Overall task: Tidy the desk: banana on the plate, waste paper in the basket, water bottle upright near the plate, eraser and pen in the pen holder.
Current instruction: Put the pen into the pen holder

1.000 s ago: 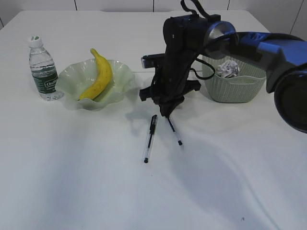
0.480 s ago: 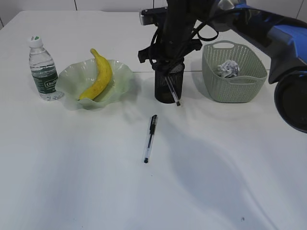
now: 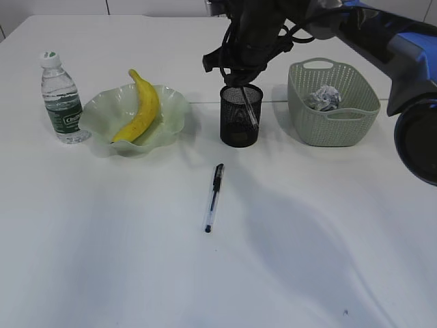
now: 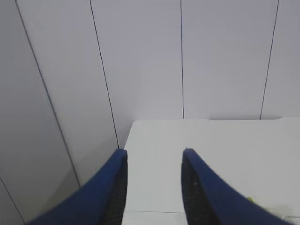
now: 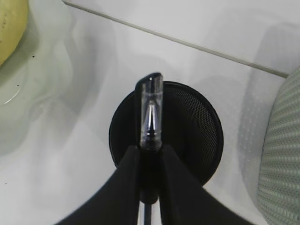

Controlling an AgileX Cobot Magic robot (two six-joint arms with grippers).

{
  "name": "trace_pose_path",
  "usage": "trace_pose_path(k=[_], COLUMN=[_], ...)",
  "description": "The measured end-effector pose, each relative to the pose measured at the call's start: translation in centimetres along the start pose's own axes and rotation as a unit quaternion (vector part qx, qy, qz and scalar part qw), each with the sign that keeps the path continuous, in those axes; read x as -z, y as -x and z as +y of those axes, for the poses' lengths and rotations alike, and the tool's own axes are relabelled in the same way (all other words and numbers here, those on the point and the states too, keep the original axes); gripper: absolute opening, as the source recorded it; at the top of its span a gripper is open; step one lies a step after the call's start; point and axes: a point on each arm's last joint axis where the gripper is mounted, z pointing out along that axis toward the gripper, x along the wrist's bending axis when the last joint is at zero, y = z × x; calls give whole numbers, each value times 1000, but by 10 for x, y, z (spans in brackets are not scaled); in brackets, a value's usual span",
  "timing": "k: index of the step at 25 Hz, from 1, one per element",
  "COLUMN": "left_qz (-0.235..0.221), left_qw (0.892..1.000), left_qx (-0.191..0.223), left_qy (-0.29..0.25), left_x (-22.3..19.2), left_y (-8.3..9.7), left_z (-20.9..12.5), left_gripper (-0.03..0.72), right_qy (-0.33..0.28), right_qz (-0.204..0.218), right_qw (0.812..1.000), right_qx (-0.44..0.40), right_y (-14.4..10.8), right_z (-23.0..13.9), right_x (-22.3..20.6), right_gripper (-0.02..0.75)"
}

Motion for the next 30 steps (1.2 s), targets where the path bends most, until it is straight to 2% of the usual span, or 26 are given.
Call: trace_pose_path(k=[5,16,26,30], left_qz=[0,2,3,4], left_qw=[1000,1000,1000,1000], left_qx=[1,0,-1,-2], left_qy=[-11,-12,-12,-12], left_x=[-10,-12,-12,-12], left_y=[-1,-2,-2,-2], left_z=[-3,-3,-3,-3], left_gripper=[262,262,262,262], right_qy=[32,155,263,287], right_qz=[3,-3,-13,-12], right_qw=[999,988,964,958], right_qx=[-1,10,21,23], right_y=[0,1,8,10], right_z=[7,30,48,51], right_x=[2,10,17,16], right_gripper=[62,62,62,62])
